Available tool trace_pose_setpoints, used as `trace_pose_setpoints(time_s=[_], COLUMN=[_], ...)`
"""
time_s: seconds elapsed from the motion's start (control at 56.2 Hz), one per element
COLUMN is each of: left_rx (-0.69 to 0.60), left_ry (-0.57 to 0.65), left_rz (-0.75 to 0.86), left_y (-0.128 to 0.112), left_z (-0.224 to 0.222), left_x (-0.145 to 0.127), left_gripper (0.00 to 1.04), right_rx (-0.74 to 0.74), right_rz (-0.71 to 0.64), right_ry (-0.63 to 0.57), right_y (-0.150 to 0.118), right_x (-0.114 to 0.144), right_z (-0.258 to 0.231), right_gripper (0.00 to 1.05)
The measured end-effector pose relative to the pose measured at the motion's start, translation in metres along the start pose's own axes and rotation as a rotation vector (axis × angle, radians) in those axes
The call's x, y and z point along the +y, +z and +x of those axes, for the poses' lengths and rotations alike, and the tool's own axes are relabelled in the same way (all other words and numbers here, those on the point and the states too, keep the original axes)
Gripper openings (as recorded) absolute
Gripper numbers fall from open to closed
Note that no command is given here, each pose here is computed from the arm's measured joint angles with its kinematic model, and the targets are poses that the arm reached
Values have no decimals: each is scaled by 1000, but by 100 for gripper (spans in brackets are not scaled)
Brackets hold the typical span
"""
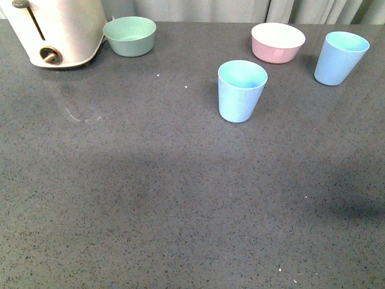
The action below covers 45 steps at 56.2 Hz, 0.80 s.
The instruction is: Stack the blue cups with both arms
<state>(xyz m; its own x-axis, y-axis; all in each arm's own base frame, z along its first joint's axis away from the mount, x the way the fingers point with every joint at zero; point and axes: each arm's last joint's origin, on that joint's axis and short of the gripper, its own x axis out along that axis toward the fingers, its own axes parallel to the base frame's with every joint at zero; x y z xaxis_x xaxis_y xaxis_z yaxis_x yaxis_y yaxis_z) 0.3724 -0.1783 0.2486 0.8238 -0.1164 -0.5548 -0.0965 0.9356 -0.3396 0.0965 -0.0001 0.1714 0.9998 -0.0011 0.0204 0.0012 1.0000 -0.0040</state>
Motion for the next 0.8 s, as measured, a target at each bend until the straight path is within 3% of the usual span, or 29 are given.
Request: trace_pose_setpoints(time_s=[0.16, 0.285, 0.391, 0.569, 0.8], left_rx=[-445, -627, -625, -588, -600], left_ry=[-33, -26, -7, 0, 10], left_rz=[152, 261, 323, 354, 356], left_y=[8, -3, -30, -59, -84], left_z=[-31, -68, -86, -99, -124], left_x=[52, 93, 124, 152, 180], left_gripper=[73, 53, 30, 2, 2], right_rx=[0, 0, 0, 0, 0], right_rz=[0, 0, 0, 0, 0], right_ry=[0, 0, 1, 0, 0], right_y=[0, 0, 0, 0, 0], right_x=[0, 0, 0, 0, 0], right_z=[0, 0, 0, 0, 0], right_gripper=[96, 96, 96, 96, 96])
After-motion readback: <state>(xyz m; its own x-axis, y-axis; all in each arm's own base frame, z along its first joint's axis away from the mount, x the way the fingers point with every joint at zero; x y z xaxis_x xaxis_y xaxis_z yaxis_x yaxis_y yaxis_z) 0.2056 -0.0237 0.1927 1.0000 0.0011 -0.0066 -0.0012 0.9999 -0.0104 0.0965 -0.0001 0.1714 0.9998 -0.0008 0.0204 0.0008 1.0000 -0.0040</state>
